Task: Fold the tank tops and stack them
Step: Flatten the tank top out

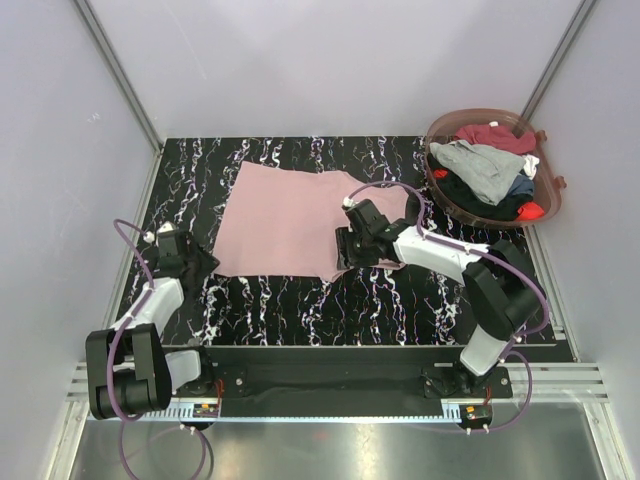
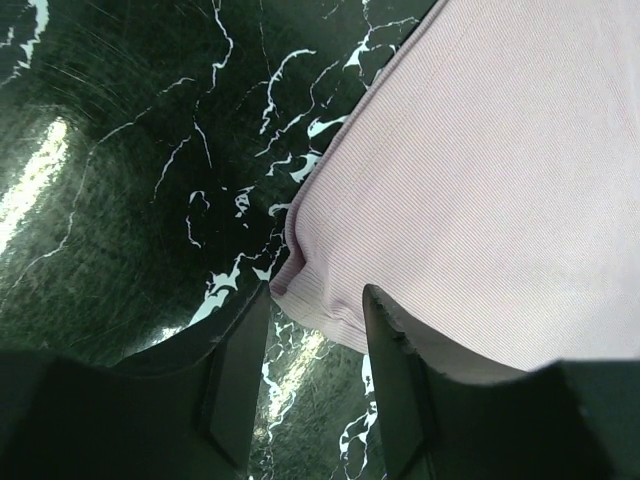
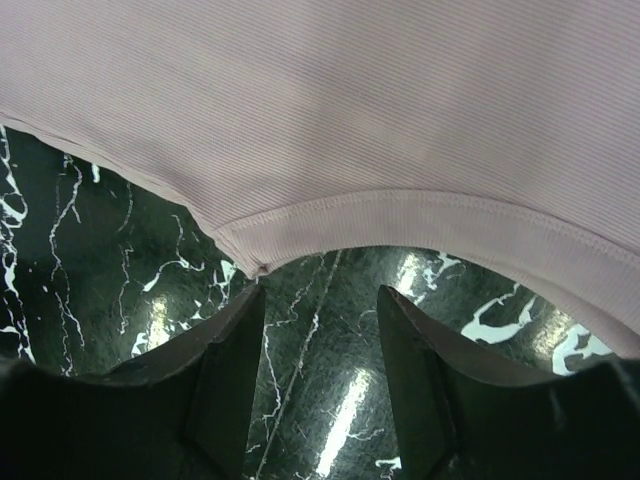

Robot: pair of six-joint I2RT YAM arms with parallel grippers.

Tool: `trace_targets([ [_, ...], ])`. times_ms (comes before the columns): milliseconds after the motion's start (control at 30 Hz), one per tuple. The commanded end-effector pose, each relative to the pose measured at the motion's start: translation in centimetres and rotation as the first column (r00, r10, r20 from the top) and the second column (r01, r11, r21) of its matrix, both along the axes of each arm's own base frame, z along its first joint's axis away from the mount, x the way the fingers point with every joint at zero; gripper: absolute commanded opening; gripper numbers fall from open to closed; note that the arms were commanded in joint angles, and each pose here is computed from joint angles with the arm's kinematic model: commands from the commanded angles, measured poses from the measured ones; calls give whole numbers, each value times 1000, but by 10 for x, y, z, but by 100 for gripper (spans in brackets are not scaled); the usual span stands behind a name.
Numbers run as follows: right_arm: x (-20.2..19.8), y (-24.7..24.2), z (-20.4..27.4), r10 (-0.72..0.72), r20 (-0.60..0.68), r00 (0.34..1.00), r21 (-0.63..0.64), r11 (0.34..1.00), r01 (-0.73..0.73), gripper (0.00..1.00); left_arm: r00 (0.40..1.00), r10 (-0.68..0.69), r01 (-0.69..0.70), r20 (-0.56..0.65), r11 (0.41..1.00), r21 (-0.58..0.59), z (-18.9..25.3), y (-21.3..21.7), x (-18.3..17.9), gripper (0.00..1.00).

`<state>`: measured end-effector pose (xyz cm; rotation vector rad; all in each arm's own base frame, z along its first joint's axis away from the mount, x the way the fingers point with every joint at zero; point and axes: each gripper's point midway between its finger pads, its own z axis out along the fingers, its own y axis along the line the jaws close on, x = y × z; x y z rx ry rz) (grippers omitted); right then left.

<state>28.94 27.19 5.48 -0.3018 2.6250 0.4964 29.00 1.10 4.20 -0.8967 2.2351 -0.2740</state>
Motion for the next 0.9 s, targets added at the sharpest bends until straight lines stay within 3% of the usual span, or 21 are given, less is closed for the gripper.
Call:
trace_targets([
  [0, 10, 17, 25, 39, 127, 991, 46, 998, -45, 57, 999, 14, -16, 42, 999, 42, 15, 9, 14, 47],
  [300, -5, 42, 12, 151, 132, 980, -2, 988, -152, 57, 999, 21, -23, 37, 998, 60, 13, 12, 15, 39],
  [533, -6, 50, -4, 162, 114, 980, -24, 987, -160, 55, 998, 67, -65, -14, 992, 105, 10, 24, 8, 50],
  [700, 0, 50, -15, 157, 124, 980, -72, 986, -148, 53, 995, 83, -77, -52, 991, 107, 3, 25, 4, 50],
  [867, 0, 54, -21, 168, 121, 978, -90, 983, -158, 48, 997, 40, -34, -73, 996, 82, -3, 19, 9, 42],
])
